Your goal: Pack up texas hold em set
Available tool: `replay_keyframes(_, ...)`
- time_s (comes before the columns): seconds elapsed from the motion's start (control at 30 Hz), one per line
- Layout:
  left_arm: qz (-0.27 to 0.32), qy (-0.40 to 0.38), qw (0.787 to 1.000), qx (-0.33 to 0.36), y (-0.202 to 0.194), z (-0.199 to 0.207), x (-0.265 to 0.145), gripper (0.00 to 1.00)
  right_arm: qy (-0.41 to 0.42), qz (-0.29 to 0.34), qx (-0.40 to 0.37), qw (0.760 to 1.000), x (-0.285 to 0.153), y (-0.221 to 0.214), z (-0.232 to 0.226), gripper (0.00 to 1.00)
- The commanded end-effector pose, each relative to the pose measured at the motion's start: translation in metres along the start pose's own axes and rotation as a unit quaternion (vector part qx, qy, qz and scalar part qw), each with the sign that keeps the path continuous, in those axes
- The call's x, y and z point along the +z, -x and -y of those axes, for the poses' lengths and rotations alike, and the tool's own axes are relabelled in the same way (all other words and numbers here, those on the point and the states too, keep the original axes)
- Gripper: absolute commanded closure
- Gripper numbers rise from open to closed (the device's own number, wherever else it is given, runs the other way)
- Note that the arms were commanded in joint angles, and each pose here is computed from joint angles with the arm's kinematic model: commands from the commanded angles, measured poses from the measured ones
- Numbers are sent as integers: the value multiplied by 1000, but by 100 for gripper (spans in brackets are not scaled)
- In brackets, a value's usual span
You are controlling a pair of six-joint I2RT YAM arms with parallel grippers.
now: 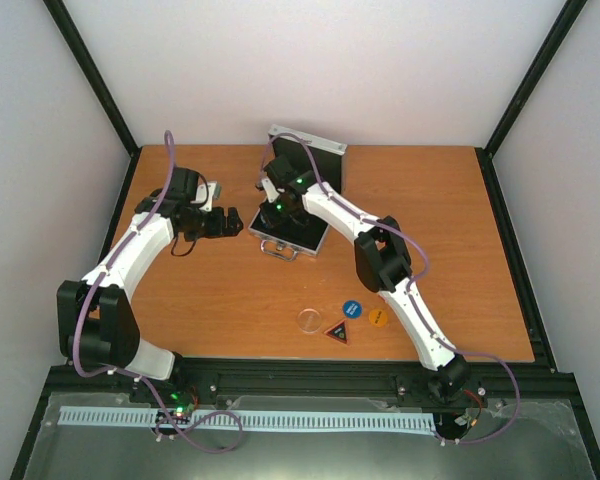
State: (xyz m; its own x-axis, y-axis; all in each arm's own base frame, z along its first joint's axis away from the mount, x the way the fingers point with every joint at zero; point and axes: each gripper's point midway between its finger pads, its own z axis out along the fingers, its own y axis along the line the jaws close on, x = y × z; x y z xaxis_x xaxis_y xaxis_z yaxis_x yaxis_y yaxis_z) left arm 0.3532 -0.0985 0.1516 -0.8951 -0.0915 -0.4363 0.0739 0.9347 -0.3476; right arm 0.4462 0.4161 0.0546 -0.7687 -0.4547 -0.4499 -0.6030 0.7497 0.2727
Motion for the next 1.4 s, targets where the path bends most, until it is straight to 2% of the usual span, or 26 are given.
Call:
replay_keyframes(0.0,16,-12,1000,8,6,5,-8,0,-57,3,-29,998,-10,4,19,97)
replay_keyframes(0.4,12,-17,1000,6,5,6,-6,0,-97,0,-41,994,-4,4,35,96)
replay_keyframes(0.47,13,-17,1000,6,6,6,-5,0,-93,-4,-42,995,-2,1,34,91)
replay_keyframes(0.63,13,-18,1000,7,6,6,-5,0,-96,-10,-42,994,-1,-3,36,70)
replay_keyframes(1.1,15,-19,1000,8,7,7,-6,0,-103,-10,-47,994,-11,-6,30,68)
replay_keyframes(1.23,16,-20,1000,8,7,7,-6,0,-102,-1,-50,993,-19,0,25,57)
replay_keyframes(1.37,17,-20,1000,9,7,8,-8,0,-105,2,-53,993,-24,1,19,54)
